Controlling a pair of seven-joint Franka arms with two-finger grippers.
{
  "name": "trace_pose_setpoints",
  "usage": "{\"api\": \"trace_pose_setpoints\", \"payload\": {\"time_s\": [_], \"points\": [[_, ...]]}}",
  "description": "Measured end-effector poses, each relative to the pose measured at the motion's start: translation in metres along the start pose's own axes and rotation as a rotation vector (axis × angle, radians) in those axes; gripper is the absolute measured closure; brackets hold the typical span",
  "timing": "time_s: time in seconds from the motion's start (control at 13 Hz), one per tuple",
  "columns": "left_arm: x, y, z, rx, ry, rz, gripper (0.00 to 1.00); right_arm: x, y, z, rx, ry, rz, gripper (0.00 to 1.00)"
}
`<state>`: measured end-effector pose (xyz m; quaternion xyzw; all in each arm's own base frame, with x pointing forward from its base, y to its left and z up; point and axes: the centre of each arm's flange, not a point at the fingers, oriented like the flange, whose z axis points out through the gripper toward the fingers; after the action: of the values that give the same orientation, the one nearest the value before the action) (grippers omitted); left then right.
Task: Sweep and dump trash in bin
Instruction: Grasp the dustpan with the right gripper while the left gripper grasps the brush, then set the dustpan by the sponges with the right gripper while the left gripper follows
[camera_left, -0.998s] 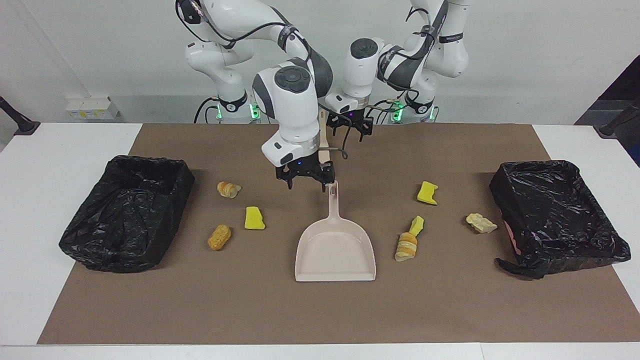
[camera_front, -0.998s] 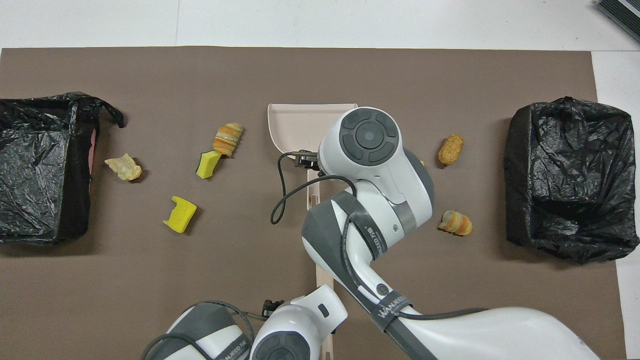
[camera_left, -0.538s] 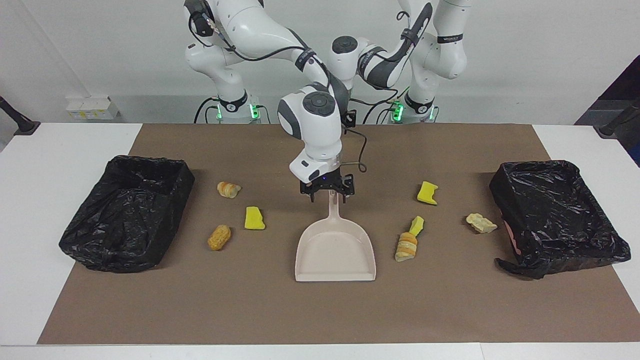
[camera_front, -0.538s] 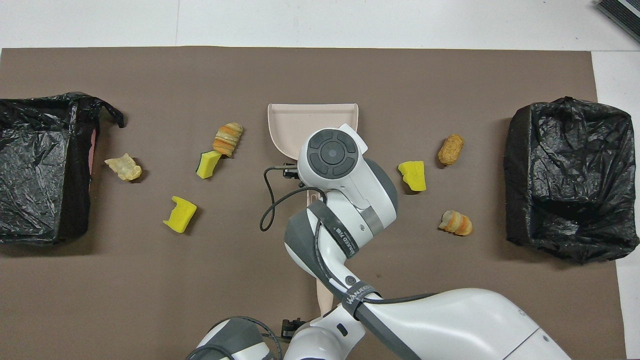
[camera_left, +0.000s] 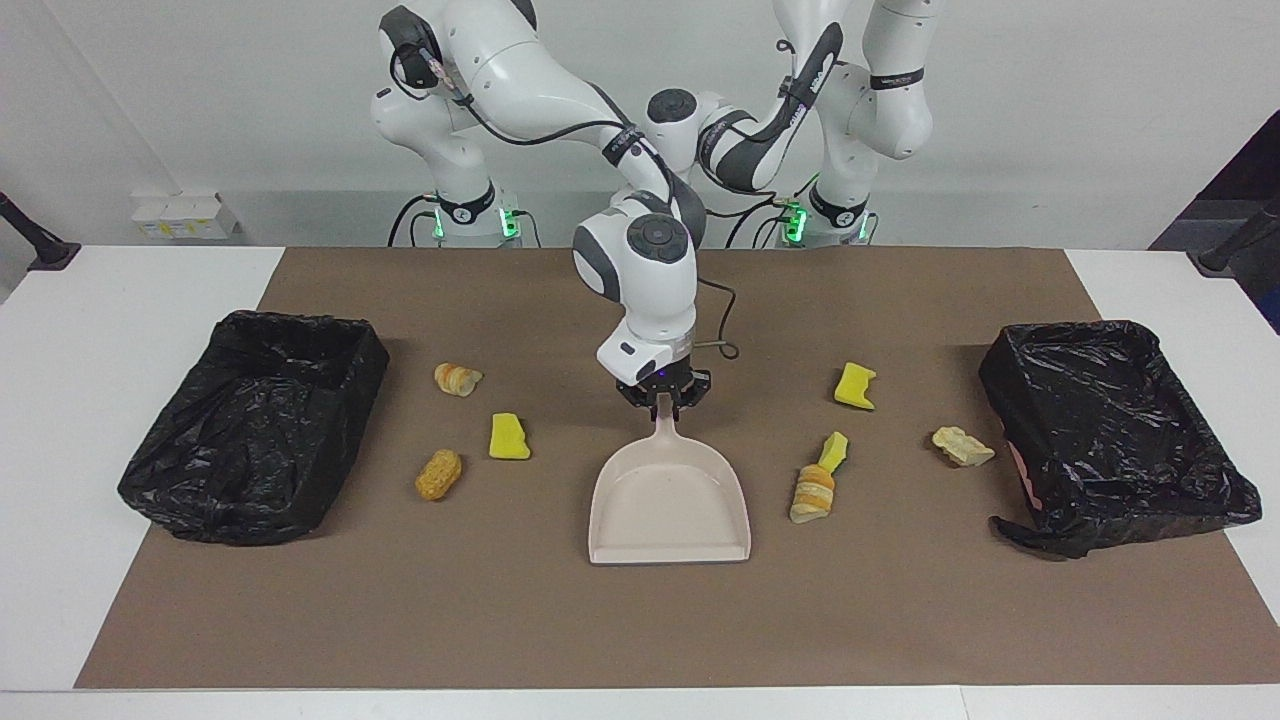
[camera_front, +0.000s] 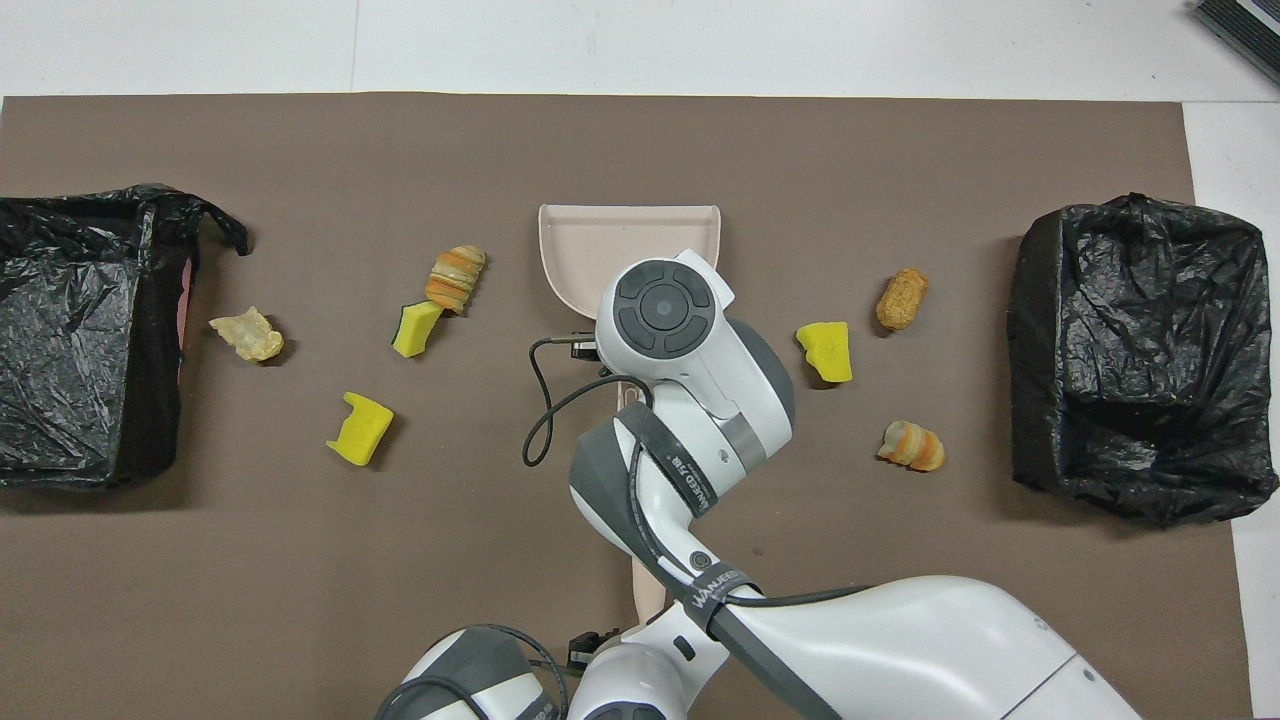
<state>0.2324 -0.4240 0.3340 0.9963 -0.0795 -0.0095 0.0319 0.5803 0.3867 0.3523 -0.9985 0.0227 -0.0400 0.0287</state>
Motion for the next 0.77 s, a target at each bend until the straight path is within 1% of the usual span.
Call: {"api": "trace_pose_setpoints", "payload": {"time_s": [0.08,0.15,0.23,0.46,0.54,0.61,0.77], "points": [[0.0,0.0,0.0,0.0,0.0,-0.003,0.47,0.001,0.0,-0.001,0.0,0.002,-0.001,0.69],[0.0,0.0,0.0,0.0,0.0,-0.005,0.59,0.002,0.002,-0.003,0.001,0.006,-0.003,0.69],[0.001,0.0,-0.001,-0.002,0.001,-0.005,0.74,0.006,0.005,-0.008,0.004,0.015,-0.022,0.69],[0.004,0.001,-0.005,-0.001,-0.001,-0.011,0.75,0.024,0.029,-0.037,0.011,0.055,-0.174,0.69],[0.006,0.0,-0.008,0.015,-0.016,-0.016,0.75,0.028,0.037,-0.046,0.004,0.055,-0.239,0.69],[0.009,-0.003,-0.012,0.041,-0.041,-0.028,0.75,0.027,0.043,-0.053,-0.008,0.041,-0.323,0.69],[0.03,-0.021,-0.024,0.082,-0.083,-0.087,0.75,0.023,0.044,-0.059,-0.021,0.018,-0.528,0.69]]}}
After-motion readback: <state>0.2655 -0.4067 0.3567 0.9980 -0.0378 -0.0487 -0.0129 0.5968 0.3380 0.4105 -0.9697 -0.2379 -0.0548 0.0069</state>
